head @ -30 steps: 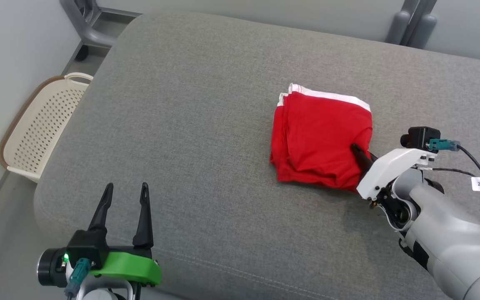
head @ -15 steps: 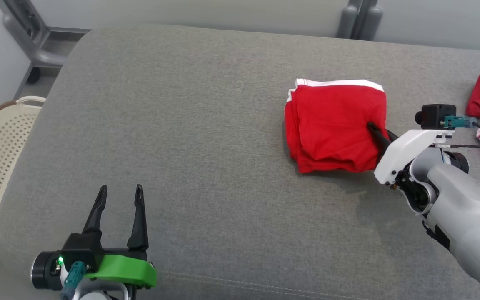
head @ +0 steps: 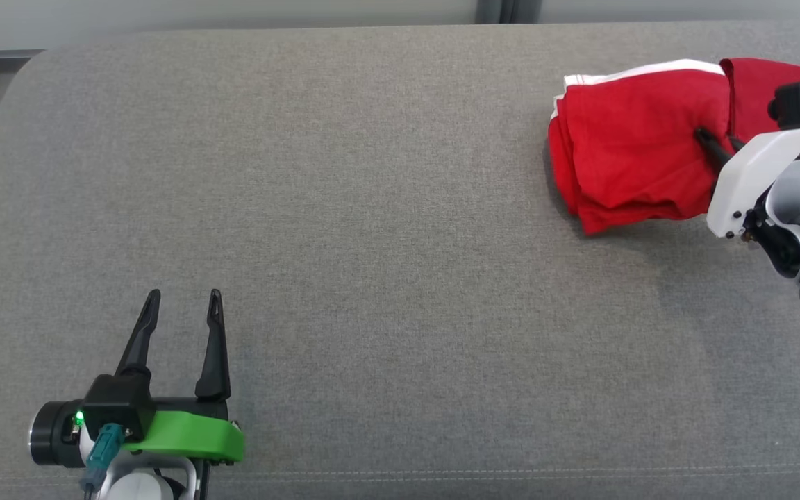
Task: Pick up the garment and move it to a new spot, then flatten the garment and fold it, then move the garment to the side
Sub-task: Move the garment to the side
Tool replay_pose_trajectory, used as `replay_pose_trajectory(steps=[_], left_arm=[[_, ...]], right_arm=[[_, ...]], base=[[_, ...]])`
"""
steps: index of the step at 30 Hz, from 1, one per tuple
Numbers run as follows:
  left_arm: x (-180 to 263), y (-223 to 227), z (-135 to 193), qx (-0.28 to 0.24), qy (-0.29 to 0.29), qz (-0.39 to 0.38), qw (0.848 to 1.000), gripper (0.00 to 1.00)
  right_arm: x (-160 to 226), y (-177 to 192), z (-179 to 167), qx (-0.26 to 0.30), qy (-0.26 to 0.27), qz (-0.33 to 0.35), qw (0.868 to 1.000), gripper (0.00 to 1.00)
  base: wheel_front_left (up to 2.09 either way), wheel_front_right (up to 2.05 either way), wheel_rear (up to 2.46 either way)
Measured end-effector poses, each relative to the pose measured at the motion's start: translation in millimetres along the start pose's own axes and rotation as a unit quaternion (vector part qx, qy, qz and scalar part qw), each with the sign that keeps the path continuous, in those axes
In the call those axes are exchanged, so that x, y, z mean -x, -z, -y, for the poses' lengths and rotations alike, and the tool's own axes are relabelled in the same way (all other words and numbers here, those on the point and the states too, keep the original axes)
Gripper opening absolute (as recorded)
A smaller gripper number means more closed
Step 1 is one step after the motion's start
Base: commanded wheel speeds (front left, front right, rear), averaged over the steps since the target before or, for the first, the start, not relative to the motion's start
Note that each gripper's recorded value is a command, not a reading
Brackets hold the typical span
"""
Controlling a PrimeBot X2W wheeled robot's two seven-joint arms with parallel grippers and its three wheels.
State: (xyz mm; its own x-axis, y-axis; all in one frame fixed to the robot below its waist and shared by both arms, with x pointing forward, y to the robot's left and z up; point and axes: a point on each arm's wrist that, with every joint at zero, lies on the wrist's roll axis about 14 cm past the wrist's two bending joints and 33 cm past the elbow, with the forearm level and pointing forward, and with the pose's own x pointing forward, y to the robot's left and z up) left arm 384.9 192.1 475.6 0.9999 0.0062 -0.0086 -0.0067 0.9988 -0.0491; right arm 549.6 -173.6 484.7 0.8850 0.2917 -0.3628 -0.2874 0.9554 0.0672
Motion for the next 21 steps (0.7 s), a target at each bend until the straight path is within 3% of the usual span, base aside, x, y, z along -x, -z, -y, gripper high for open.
replay_pose_trajectory(steps=[21], left_arm=[[-36, 29, -2, -0.038, 0.028, -0.031, 0.998, 1.00]], right_arm=[[0, -8, 119, 0.059, 0.112, -0.055, 0.990, 0.00]], base=[[0.00, 0.00, 0.00]])
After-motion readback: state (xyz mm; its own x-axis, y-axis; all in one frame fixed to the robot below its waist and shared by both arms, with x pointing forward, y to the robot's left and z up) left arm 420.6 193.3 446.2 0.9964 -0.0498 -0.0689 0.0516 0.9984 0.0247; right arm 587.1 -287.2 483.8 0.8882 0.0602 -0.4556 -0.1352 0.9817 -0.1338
